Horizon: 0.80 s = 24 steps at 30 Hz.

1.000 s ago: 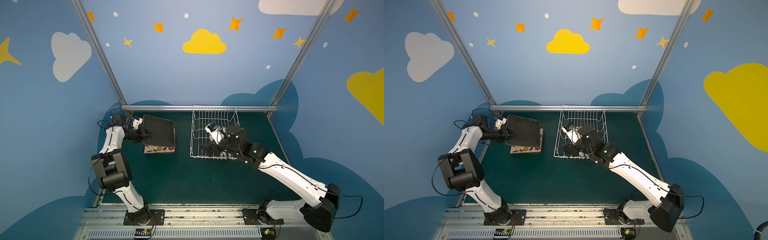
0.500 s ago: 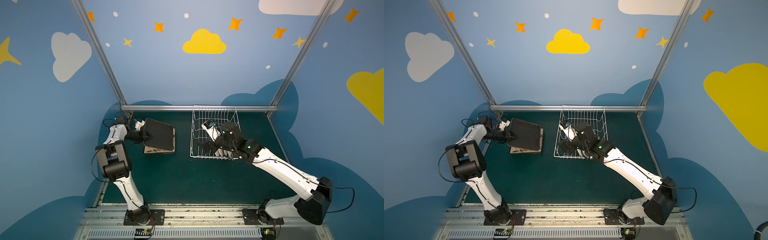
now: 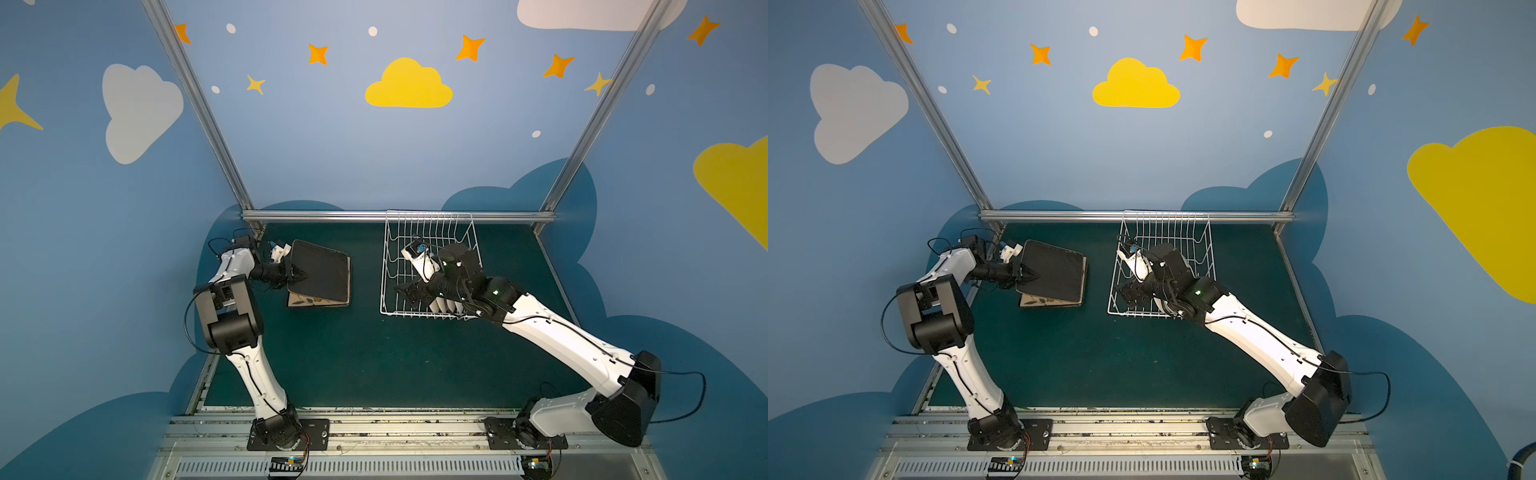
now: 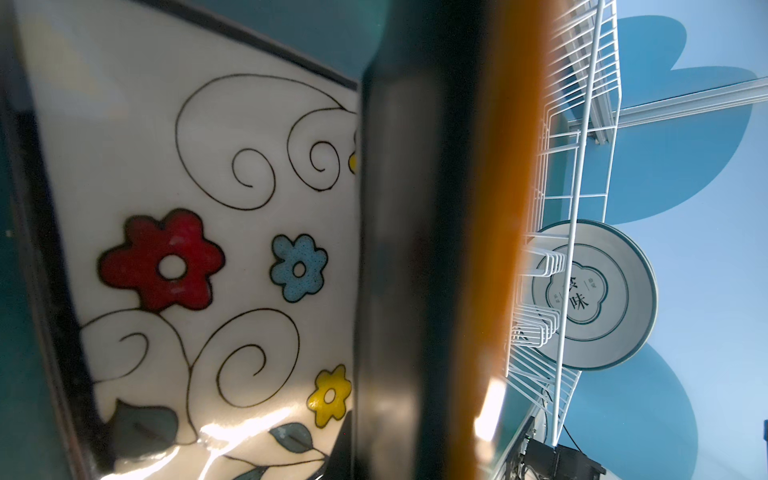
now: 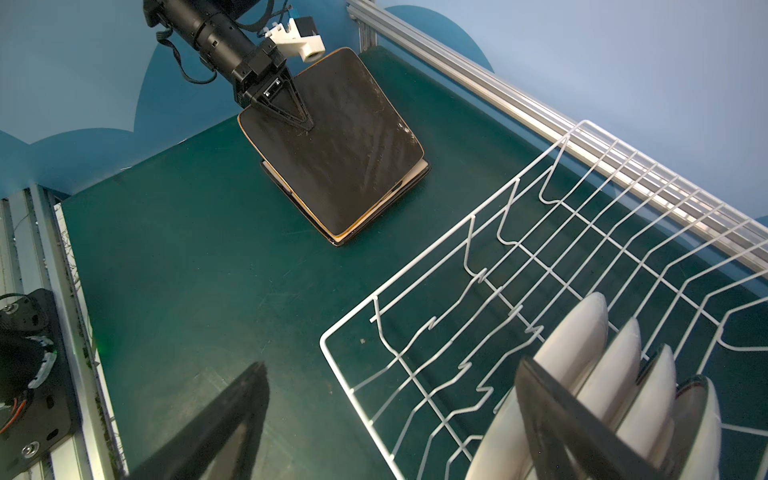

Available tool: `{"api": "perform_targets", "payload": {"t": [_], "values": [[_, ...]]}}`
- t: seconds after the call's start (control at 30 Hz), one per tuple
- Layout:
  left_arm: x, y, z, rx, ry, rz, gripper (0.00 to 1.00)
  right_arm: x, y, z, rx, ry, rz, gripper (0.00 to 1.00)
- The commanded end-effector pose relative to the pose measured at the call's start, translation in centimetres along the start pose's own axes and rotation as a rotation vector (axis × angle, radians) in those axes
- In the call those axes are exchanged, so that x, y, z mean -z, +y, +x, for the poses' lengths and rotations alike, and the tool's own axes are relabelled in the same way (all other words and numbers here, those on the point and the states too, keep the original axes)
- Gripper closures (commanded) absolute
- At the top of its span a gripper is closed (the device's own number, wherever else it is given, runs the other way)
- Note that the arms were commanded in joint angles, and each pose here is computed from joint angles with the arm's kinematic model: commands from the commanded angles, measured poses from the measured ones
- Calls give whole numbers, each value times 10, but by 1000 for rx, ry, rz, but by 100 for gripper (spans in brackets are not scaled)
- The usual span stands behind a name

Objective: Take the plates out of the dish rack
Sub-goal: 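Lower the black plate onto the flowered plates and open the left gripper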

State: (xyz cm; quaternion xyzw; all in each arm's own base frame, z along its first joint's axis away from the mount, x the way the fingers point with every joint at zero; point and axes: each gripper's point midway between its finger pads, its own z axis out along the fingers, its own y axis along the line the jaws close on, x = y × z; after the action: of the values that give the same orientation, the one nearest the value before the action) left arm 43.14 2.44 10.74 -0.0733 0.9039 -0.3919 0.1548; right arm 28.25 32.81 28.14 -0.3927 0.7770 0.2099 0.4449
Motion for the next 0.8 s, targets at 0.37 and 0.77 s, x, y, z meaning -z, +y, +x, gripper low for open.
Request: {"api": "perform_targets", "payload": {"t": [0.37,0.77], "values": [[-5,20,3,-16,43,-82,84,2,2,-4,-9,3,0,8],[-3,39,9,-2,73,-161,73,2,-1,-3,-2,12,14,8]]}}
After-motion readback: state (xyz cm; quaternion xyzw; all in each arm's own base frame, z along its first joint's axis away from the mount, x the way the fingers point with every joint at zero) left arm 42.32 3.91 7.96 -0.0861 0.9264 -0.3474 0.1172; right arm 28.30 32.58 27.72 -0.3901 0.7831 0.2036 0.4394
